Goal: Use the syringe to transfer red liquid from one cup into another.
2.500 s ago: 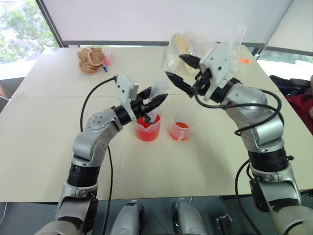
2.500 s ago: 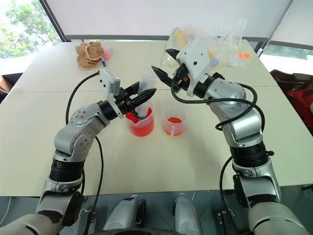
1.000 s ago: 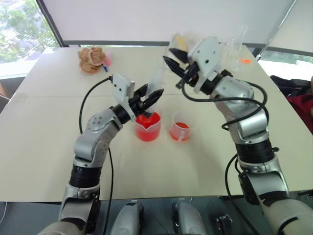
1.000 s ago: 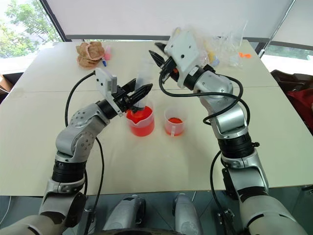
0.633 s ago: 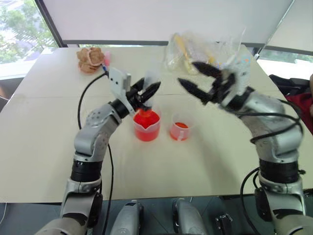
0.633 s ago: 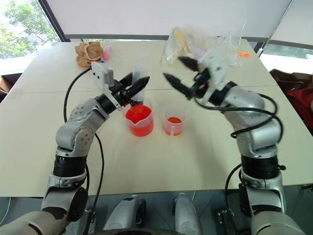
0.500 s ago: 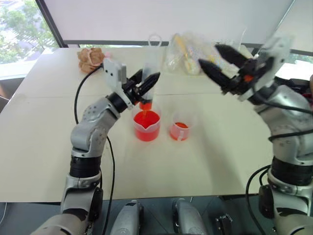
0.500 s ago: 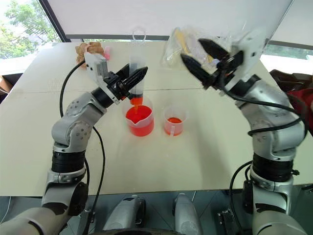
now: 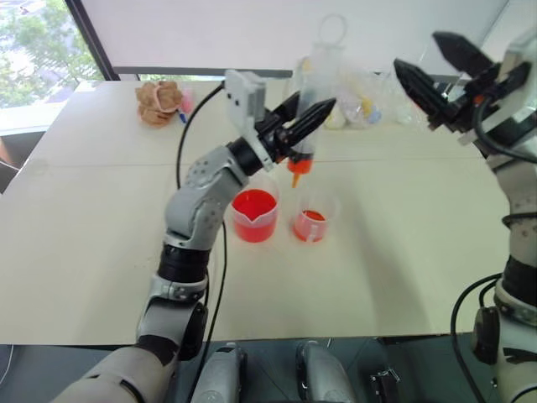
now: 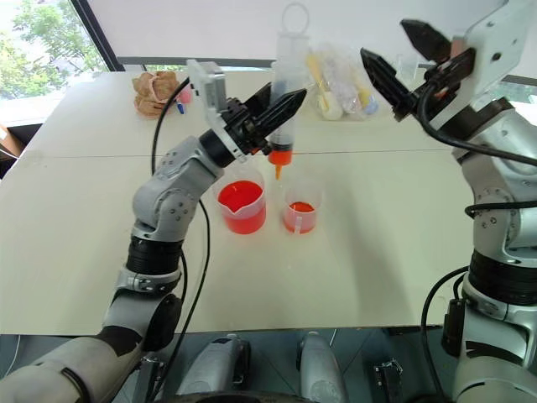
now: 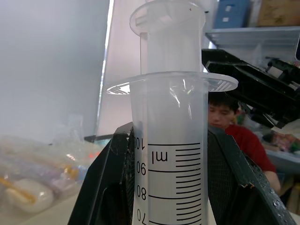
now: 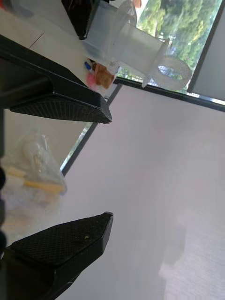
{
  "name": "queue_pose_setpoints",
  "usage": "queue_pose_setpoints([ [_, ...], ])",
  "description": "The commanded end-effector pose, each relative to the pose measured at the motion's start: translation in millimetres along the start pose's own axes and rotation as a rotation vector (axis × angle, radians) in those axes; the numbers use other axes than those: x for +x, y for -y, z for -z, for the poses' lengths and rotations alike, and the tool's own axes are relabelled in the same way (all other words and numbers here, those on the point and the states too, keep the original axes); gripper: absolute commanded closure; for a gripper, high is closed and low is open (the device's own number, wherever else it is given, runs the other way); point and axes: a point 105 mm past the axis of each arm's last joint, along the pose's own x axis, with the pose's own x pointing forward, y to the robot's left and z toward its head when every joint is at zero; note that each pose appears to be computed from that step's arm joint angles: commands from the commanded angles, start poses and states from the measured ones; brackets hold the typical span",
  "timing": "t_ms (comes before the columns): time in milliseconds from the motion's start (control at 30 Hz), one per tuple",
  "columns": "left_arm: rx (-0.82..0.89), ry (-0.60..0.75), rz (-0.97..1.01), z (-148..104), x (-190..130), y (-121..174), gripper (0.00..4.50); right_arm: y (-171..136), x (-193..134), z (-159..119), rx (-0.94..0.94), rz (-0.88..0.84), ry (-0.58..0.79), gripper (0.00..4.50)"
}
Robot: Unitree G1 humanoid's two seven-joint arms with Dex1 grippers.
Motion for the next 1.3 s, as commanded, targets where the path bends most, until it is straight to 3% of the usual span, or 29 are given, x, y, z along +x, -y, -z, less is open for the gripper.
queue_pose_setpoints([
  [33, 0.022, 0.010, 0.052, 8, 10, 11, 3.09, 1, -3, -28, -0.081, 0.003, 0.062, 1.38],
  [200, -0.004, 0.002, 0.066, 20, 16, 17, 3.09, -19, 1, -34, -0.069, -0.057, 0.075, 1.38],
  [367, -0.003, -0.024, 0.076, 31, 15, 19, 3.09, -33, 4, -19, -0.029, -0.086, 0.054, 1.38],
  [967, -0.031, -0.048, 0.115, 38, 3, 34, 3.09, -7, 9, 33, -0.154, 0.020, -0.124, 1.38],
  [1300, -0.010, -0.048, 0.072, 38, 5, 25, 3.09, -18, -1, 34, -0.132, -0.047, -0.148, 1.38],
])
